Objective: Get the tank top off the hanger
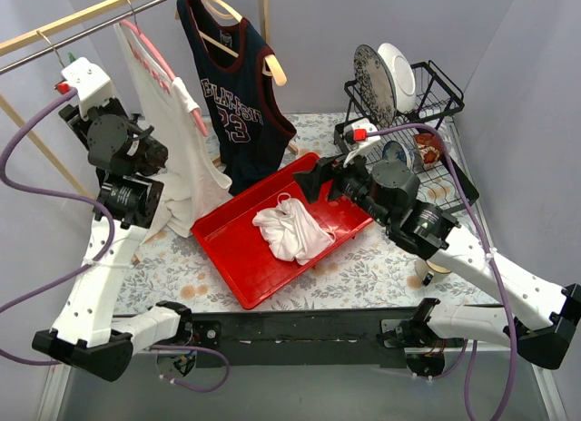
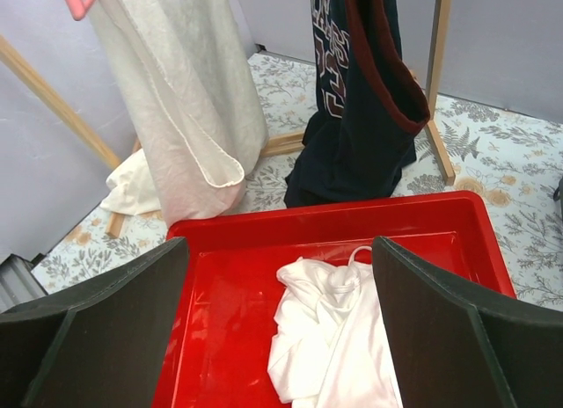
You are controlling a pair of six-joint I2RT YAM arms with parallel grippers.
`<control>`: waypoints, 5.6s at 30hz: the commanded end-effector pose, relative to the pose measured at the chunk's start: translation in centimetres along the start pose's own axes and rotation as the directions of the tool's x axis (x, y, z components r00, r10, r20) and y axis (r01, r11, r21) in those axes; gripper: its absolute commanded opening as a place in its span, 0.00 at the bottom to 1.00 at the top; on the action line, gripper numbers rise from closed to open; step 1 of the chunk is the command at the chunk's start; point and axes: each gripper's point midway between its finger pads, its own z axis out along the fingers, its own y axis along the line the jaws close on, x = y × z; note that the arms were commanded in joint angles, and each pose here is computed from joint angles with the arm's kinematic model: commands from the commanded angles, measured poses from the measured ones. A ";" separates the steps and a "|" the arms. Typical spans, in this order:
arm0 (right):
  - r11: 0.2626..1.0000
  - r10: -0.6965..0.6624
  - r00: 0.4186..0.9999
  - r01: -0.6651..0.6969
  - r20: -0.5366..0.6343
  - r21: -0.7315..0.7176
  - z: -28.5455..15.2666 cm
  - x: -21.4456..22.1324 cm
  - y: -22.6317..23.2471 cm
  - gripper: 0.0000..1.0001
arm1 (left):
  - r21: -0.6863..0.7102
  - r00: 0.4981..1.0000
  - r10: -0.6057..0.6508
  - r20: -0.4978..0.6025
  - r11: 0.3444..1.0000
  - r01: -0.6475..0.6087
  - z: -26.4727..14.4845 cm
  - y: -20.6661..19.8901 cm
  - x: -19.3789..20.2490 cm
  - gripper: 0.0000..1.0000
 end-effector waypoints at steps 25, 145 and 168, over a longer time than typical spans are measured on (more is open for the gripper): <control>0.997 0.015 0.981 0.000 0.196 -0.074 -5.0 -7.6 1.4 0.91 | -0.021 0.994 0.025 -0.107 0.999 -0.028 7.4 0.2 1.5 0.00; 0.973 0.055 0.991 -0.025 0.124 -0.231 -7.8 -4.1 3.2 0.82 | 0.710 0.758 -0.268 -0.595 0.269 0.651 -5.0 -17.4 -6.5 0.19; 0.966 0.065 0.987 -0.024 0.148 -0.258 -9.2 -4.6 3.4 0.82 | 0.567 0.673 -0.289 -0.681 0.374 0.734 -1.8 -19.6 -0.7 0.64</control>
